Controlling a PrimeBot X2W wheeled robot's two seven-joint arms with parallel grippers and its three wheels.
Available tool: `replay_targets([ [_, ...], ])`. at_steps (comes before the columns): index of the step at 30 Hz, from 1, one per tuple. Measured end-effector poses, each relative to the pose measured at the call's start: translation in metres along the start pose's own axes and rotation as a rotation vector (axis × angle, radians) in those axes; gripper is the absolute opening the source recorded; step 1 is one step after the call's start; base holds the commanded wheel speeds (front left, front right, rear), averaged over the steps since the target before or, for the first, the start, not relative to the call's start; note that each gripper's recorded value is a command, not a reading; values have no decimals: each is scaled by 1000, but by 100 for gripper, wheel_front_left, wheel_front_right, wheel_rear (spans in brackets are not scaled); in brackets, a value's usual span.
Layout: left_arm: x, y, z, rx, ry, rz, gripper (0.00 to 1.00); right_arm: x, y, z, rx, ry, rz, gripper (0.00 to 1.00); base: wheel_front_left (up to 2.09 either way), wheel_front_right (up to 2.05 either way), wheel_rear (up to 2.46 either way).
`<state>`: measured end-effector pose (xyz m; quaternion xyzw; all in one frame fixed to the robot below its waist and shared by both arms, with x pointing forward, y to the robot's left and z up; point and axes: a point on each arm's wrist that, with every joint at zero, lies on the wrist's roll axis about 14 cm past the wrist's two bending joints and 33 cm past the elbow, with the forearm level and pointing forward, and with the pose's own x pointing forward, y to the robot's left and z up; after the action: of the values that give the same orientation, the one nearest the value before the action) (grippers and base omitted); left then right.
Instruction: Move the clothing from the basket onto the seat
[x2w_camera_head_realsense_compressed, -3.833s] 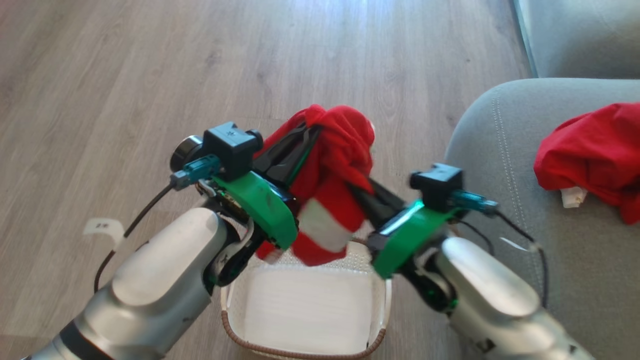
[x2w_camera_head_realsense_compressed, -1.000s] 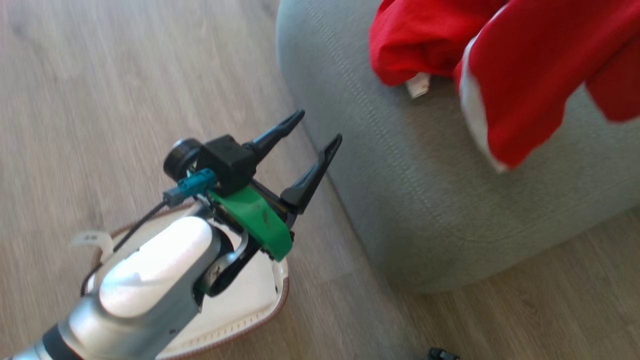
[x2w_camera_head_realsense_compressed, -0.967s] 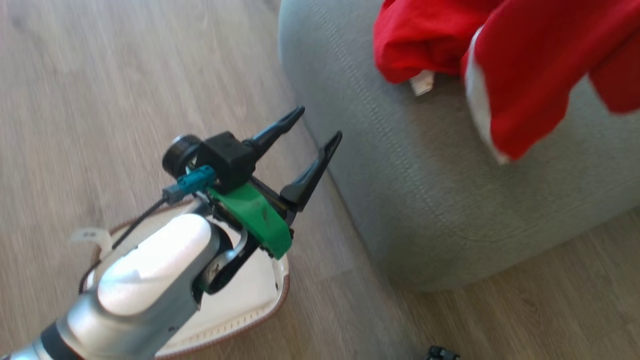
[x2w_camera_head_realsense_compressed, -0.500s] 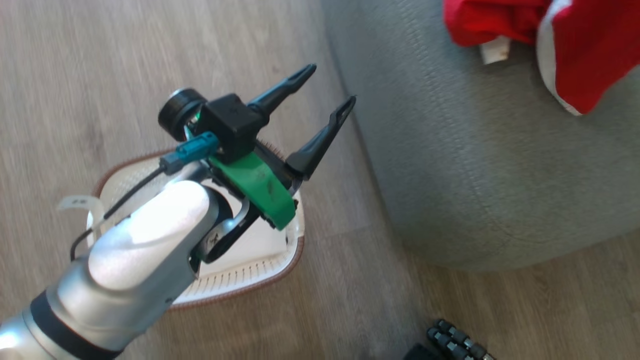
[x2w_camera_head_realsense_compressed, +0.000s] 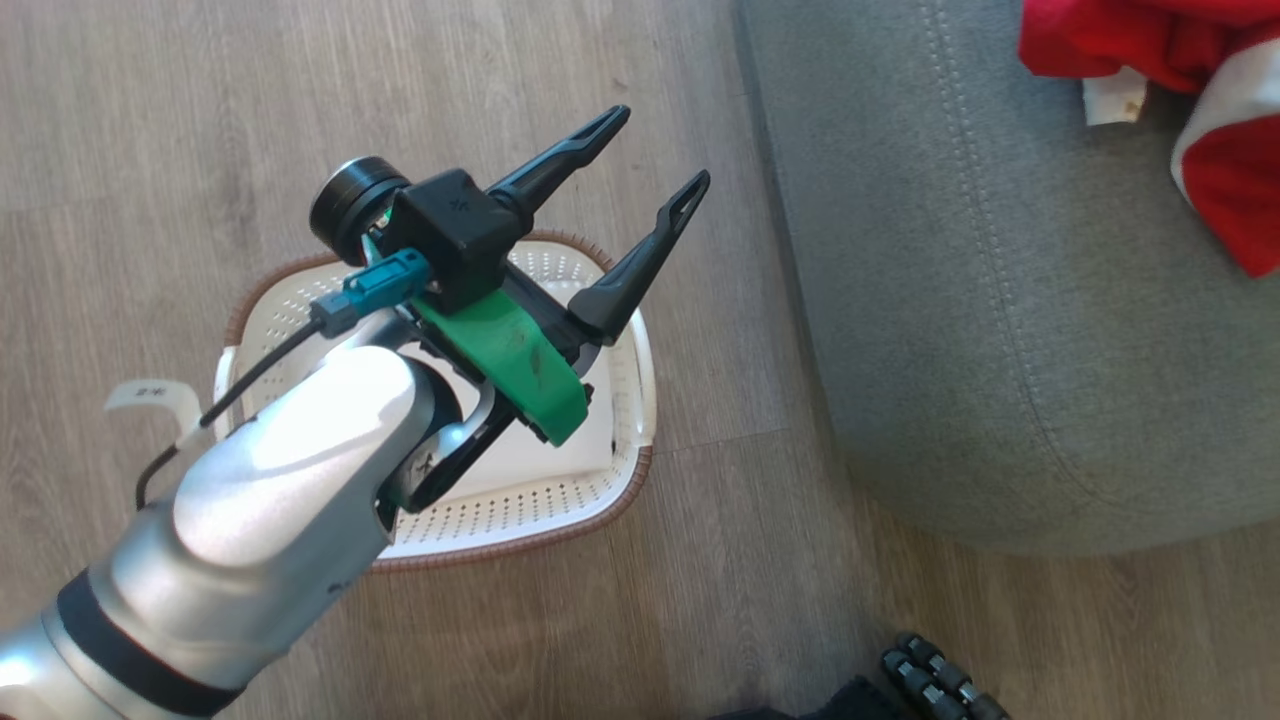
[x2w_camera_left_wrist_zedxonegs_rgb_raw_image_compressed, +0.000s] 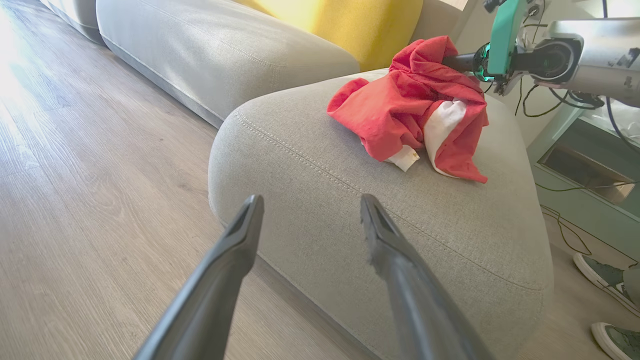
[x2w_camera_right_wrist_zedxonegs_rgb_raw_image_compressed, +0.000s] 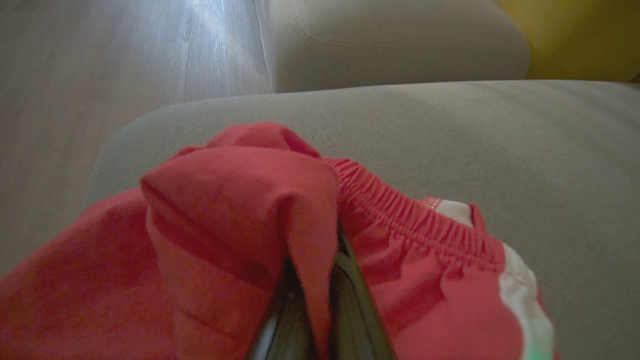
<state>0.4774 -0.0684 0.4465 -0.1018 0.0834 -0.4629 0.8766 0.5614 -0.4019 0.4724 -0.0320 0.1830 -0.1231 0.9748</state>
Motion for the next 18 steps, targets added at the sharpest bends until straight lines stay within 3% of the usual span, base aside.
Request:
replay_targets([
  [5, -4, 6, -3, 0, 3, 19, 100, 2, 5, -45, 24, 205, 5, 0, 0, 0, 0],
  [13, -6, 5, 4, 16, -6, 26, 100, -5, 7, -51, 41, 264, 12, 0, 0, 0, 0],
  [14, -5, 4, 6, 19, -10, 24, 100, -7, 6, -50, 40, 264, 12, 34, 0, 0, 0],
  [15, -5, 3, 8, 23, -12, 23, 100, -9, 5, -48, 41, 262, 11, 87, 0, 0, 0],
  [16, -5, 1, 11, 28, -20, 21, 100, -12, 3, -47, 49, 268, 8, 100, 0, 0, 0],
  [18, -5, -2, 15, 39, -24, 19, 100, -19, -1, -46, 52, 287, 5, 100, 0, 0, 0],
])
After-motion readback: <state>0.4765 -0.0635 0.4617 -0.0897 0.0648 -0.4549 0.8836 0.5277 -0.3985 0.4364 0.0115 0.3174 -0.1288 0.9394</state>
